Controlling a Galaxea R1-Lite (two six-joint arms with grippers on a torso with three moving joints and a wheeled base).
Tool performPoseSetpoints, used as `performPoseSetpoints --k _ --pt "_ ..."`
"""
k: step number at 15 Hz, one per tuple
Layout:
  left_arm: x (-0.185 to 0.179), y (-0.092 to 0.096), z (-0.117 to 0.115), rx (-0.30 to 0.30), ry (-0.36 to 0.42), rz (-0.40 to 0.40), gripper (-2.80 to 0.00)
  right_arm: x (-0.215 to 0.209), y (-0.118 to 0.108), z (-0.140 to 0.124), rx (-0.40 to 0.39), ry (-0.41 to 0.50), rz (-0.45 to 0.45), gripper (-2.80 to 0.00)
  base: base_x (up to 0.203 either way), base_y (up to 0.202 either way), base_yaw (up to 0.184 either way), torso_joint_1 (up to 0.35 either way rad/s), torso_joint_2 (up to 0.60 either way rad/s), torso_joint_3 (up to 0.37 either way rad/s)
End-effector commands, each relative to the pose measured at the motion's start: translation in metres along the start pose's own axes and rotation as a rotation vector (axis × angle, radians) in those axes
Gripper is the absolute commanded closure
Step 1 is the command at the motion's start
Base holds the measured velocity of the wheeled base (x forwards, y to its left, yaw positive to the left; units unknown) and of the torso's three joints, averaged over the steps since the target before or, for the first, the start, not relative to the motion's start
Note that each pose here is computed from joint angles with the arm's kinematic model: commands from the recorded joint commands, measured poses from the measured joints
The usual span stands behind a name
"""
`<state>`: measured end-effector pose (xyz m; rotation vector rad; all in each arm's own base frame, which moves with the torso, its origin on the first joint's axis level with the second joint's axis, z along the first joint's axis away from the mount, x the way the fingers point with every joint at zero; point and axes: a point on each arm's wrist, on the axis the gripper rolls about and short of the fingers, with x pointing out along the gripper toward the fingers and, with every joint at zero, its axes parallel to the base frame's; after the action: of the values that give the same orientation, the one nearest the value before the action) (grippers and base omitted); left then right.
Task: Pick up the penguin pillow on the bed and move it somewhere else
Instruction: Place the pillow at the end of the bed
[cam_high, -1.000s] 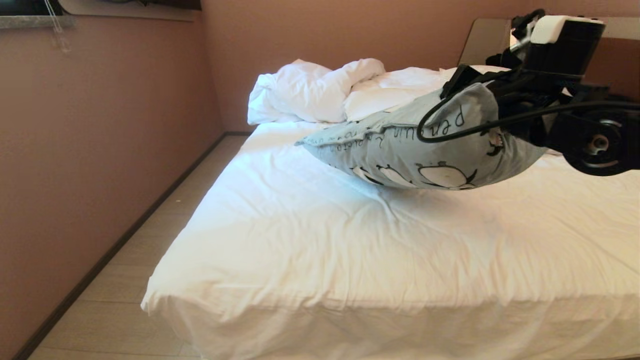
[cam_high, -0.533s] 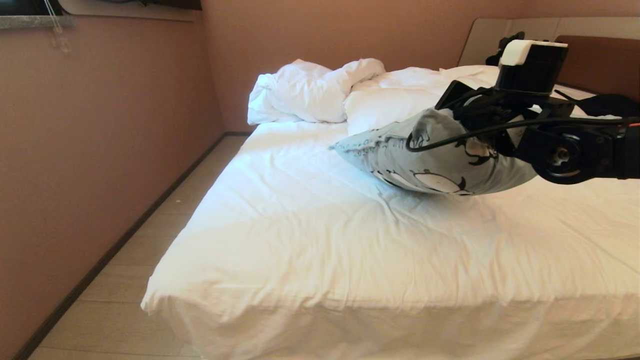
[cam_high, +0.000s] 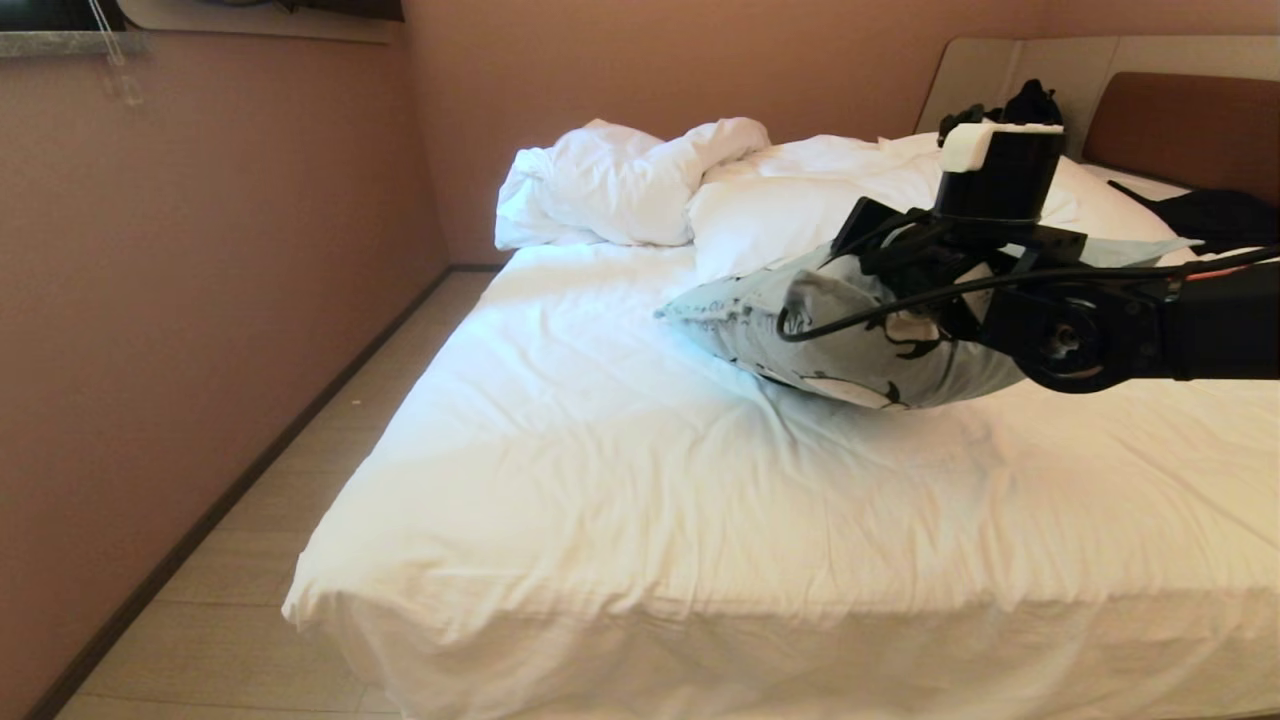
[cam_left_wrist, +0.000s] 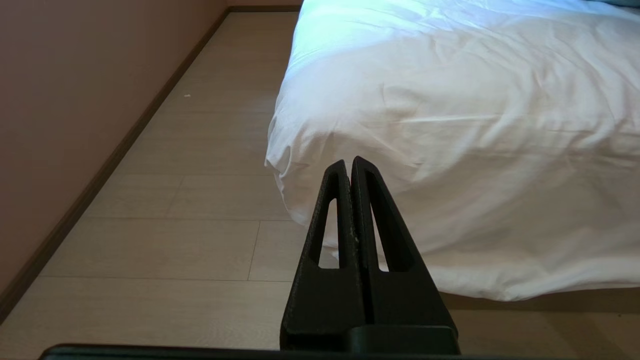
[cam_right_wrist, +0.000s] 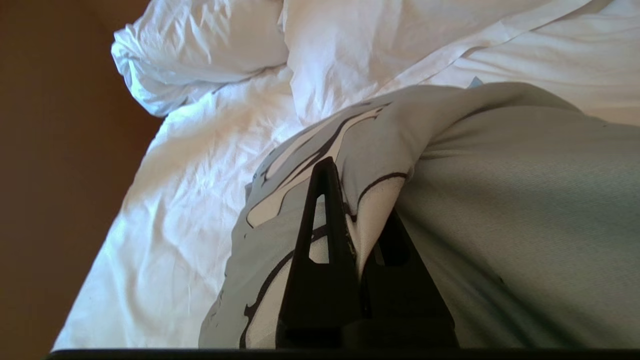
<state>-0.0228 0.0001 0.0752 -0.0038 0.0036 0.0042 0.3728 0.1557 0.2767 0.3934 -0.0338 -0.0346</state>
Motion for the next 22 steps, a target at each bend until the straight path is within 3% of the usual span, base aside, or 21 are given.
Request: performPoseSetpoints --k 1,8,18,22 --pt "0.000 0.000 0.000 -0.001 0.001 0.000 0.00 0.006 0.001 -0.019 -0.038 0.040 -0.008 0.00 0.000 0.000 0.000 0.000 0.00 0.000" --pt "0.000 0.000 0.000 -0.001 0.001 0.000 0.00 0.020 -0.012 -0.071 -0.246 0.166 -0.037 0.00 0.000 0.000 0.000 0.000 0.00 0.000" --pt "0.000 0.000 0.000 -0.001 0.001 0.000 0.00 0.013 -0.019 -0.080 -0.314 0.210 -0.030 0.00 0.000 0.000 0.000 0.000 0.00 0.000" --pt "0.000 0.000 0.000 -0.001 0.001 0.000 0.00 0.009 -0.022 -0.088 -0.361 0.236 0.042 0.00 0.000 0.000 0.000 0.000 0.00 0.000"
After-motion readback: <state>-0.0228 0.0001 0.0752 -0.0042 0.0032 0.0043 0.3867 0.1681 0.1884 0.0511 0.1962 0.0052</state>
